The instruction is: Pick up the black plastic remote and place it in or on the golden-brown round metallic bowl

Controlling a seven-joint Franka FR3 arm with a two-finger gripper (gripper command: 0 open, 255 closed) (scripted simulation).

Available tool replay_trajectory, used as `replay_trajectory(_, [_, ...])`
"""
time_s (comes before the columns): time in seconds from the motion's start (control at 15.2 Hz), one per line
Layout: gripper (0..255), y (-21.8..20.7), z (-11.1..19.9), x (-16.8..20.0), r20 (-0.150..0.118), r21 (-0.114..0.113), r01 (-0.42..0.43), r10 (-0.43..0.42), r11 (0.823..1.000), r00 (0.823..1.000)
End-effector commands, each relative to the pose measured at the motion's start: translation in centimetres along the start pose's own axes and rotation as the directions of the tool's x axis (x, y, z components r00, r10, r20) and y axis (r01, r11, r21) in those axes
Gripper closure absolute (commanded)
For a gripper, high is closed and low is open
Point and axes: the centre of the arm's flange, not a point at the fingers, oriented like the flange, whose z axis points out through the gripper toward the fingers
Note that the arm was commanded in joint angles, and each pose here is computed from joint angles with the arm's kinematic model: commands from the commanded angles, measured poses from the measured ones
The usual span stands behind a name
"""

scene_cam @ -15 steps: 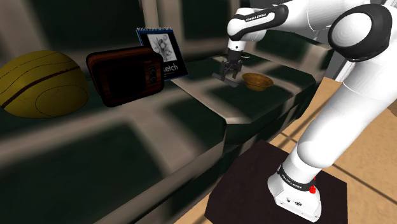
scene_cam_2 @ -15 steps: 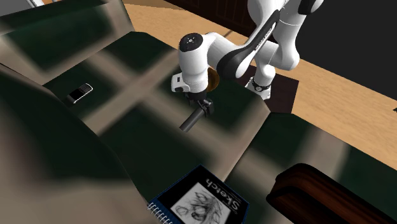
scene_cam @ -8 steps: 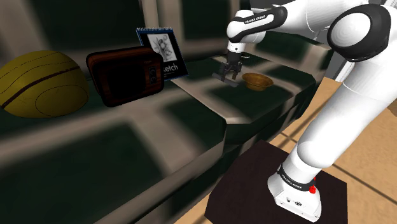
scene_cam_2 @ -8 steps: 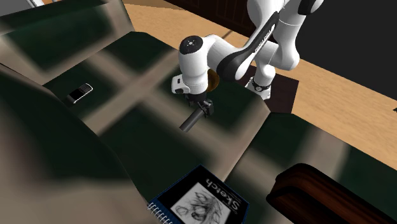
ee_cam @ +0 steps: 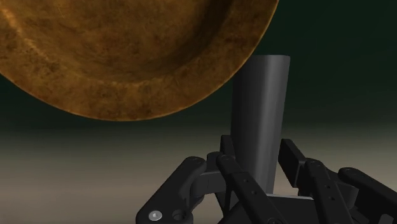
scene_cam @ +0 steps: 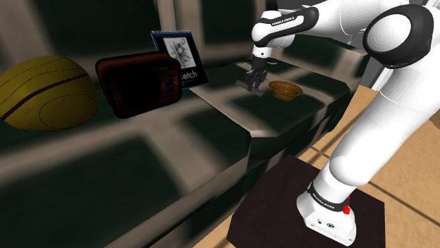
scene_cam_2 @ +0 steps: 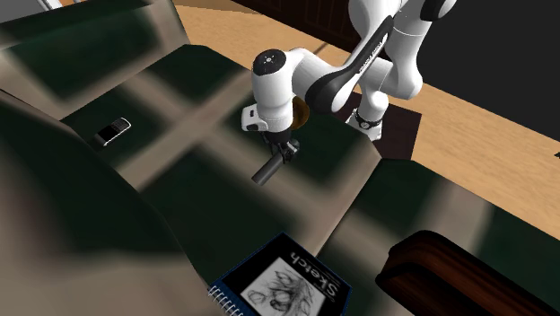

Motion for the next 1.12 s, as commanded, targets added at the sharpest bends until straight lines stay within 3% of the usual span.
replay_trajectory(0.0, [255, -0.1, 0.1, 0.0, 0.003, 0.001, 0.001, -0.001, 1.0, 1.0])
replay_trajectory(0.13, [255, -0.1, 0.2, 0.0, 0.003, 0.001, 0.001, -0.001, 1.0, 1.0])
replay_trajectory(1.06, [255, -0.6, -7.2, -0.2, 0.003, 0.001, 0.001, -0.001, 1.0, 1.0])
